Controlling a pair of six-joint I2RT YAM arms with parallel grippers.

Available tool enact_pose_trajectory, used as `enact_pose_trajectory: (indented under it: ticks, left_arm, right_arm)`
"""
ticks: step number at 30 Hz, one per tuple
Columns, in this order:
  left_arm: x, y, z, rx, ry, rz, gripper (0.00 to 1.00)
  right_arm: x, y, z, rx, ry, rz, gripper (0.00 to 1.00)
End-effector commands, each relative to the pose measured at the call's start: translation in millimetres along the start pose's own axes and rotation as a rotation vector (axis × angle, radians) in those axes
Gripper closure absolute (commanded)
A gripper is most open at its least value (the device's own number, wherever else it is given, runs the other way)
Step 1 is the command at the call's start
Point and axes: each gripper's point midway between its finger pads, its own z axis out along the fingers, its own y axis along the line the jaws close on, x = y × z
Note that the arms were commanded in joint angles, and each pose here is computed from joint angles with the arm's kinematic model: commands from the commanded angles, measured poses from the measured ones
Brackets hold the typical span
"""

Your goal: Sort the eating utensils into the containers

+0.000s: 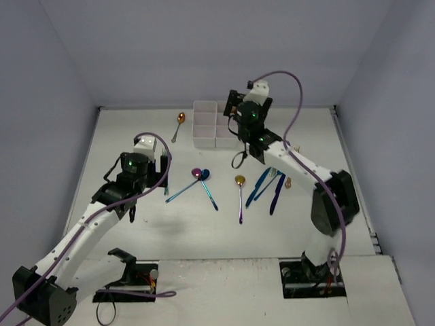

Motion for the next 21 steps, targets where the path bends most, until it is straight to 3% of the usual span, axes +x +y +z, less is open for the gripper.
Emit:
enact_pose_trajectory:
  ticks: [1, 4, 12, 21]
  left_arm:
    - [-22, -3, -3, 0.016, -0.058, -0.036, 0.13]
    - [-21, -5, -1, 0.019, -0.049, -0.033, 0.13]
    - [-14, -5, 10, 0.005, 0.008, -0.014, 0.13]
    - [-9, -8, 16, 0.009, 0.031, -0.005, 0.13]
  right_arm:
    - [16, -73, -39, 0.125, 0.201, -0.046, 0.13]
    - [50, -108, -72, 0.173, 0.357, -0.092, 0.08]
    - [164, -169, -157, 0.219, 0.741, 0.024, 0.07]
    - [220, -196, -193, 0.299, 0.922, 0.055, 0.13]
